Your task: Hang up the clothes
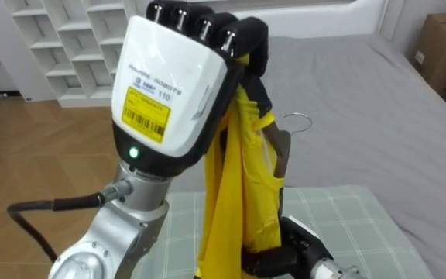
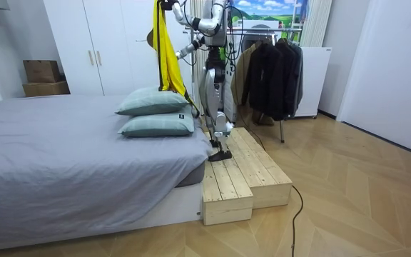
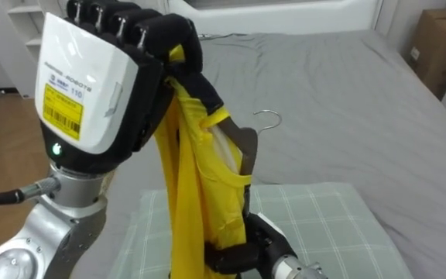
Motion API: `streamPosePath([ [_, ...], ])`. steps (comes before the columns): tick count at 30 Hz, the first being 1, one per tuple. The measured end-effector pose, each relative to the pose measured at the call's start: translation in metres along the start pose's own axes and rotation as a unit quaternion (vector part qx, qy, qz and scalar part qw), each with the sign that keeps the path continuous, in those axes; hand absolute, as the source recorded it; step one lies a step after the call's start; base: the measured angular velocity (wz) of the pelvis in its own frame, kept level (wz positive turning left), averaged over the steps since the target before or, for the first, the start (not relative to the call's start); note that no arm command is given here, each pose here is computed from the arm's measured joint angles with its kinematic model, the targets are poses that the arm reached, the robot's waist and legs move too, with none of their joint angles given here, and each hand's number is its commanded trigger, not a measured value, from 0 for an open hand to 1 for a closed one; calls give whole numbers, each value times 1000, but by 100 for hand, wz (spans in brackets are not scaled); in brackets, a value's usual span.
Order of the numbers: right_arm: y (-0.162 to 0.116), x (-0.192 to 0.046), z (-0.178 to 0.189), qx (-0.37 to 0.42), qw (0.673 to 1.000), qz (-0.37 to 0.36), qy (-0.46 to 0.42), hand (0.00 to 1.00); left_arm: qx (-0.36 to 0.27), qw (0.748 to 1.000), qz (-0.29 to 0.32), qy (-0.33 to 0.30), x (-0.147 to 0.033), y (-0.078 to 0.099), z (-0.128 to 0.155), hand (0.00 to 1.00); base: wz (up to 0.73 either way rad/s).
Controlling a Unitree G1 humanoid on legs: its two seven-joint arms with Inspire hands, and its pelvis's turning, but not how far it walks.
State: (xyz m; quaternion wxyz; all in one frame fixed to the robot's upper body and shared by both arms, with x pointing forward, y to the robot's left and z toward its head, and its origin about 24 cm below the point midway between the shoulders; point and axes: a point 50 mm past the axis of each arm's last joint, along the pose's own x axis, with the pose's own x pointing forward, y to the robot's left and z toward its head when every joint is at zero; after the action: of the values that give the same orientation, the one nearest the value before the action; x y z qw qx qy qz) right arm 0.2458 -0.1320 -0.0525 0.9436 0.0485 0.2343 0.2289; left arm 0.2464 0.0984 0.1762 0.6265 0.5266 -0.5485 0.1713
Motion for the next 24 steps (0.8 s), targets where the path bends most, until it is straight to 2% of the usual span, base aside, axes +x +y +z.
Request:
streamPosePath([
  [13, -1, -3, -7, -10, 1000, -14, 13, 100, 3, 1000, -10, 24, -14, -1, 0, 100, 0],
  [14, -1, -3, -7, -11, 1000, -15, 13, 100, 3, 1000, -10, 25, -15, -1, 0, 84, 0],
  [15, -1, -3, -7, -13, 1000, -17, 13, 100, 4, 1000, -9, 27, -17, 0, -1, 19, 0],
  [16, -2, -3, -7, -13, 1000, -18, 14, 100, 5, 999, -11, 30, -18, 0, -1, 0, 0],
  [20, -5, -4, -7, -13, 1000, -23, 16, 100, 11, 999, -17, 35, -24, -1, -5, 0, 0],
  [24, -11, -7, -8, 3, 999, -34, 23, 100, 2, 997, -49, 52, -40, -3, -10, 0, 3],
])
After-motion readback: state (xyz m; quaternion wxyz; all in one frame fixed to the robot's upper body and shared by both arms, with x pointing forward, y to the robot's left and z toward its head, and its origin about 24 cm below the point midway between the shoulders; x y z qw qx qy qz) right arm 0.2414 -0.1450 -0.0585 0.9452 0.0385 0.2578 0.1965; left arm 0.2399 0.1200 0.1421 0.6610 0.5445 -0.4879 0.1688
